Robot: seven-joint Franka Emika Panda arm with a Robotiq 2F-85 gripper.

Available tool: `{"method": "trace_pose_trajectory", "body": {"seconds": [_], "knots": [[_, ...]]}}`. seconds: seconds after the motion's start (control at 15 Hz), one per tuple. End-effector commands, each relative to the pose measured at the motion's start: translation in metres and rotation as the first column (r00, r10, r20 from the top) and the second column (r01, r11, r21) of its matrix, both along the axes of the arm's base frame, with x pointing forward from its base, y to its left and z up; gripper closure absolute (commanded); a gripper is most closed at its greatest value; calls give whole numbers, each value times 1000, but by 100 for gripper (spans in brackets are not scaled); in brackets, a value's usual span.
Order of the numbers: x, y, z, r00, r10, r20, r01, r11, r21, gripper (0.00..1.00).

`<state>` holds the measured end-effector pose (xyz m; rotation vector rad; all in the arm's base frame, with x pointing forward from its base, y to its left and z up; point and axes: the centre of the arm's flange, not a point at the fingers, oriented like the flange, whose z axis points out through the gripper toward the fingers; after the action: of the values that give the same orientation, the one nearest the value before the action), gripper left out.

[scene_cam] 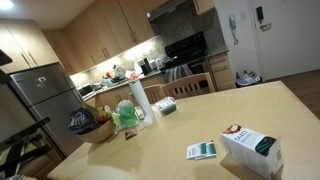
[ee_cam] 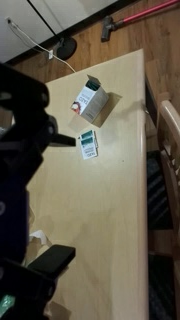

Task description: Pick the object on the table and put it in the box

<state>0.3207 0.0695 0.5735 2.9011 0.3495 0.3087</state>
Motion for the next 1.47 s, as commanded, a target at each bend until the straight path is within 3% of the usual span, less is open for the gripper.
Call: {"method": "trace_pose_trajectory", "body": {"seconds": [0.0,1.2,1.4], "knots": [[0,0,0,1000,0,0,0,1000,0,0],[3,-2,1,1000,-5,-1,5,1000,2,0],[13,-19,9,999,-22,45,21,1000,21,0]]}}
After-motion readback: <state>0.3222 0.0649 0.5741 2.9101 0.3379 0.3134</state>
